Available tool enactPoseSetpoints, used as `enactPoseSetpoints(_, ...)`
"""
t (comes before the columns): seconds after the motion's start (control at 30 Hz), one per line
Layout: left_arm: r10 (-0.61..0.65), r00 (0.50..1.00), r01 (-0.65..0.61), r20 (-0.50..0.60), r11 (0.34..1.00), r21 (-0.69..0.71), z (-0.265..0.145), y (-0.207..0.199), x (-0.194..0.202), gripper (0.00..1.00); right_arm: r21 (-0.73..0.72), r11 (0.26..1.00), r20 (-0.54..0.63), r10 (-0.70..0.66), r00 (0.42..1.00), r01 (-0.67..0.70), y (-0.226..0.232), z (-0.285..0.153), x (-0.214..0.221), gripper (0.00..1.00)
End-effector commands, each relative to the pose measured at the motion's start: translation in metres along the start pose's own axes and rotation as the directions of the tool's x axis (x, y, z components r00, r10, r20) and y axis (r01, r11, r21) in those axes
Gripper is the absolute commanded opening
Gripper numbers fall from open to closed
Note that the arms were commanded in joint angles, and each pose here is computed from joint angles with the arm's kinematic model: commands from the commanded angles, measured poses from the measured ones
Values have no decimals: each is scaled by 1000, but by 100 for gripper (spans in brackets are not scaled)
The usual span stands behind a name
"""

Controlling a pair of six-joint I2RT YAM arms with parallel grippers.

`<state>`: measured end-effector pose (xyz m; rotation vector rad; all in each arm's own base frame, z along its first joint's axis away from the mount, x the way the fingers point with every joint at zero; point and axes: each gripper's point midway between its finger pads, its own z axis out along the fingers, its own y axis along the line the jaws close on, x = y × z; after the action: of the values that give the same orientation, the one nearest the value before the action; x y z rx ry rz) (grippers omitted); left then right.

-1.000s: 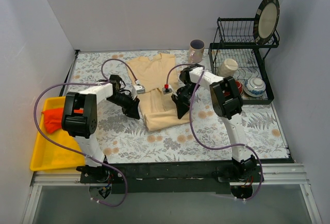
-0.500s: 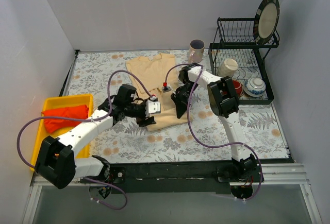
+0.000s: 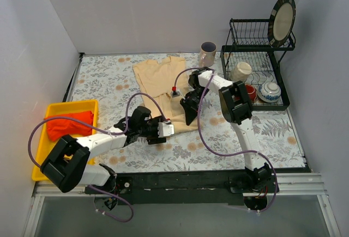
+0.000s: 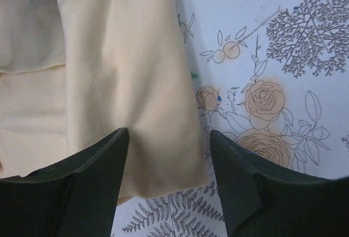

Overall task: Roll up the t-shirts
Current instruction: Roll the T-shirt to the center of the board.

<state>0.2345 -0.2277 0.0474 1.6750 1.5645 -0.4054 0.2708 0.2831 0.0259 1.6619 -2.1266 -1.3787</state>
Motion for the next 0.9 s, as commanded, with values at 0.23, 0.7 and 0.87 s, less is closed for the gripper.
enactPoseSetpoints(0.23,-31,990,28,-134,999,-29,12,-6,42,59,75,993,-27,-93,995,95,-50,18,0,27)
enactPoseSetpoints(0.7,-324,930,350,-173,924,156,8,-40,45,27,653,682,88,-500,861,329,10,-128,-41,99)
enactPoseSetpoints(0.87,-614,784,615,-90,750,241,-1,-9,29,19,700,478,-69,-694,717,530,46,-85,-33,98)
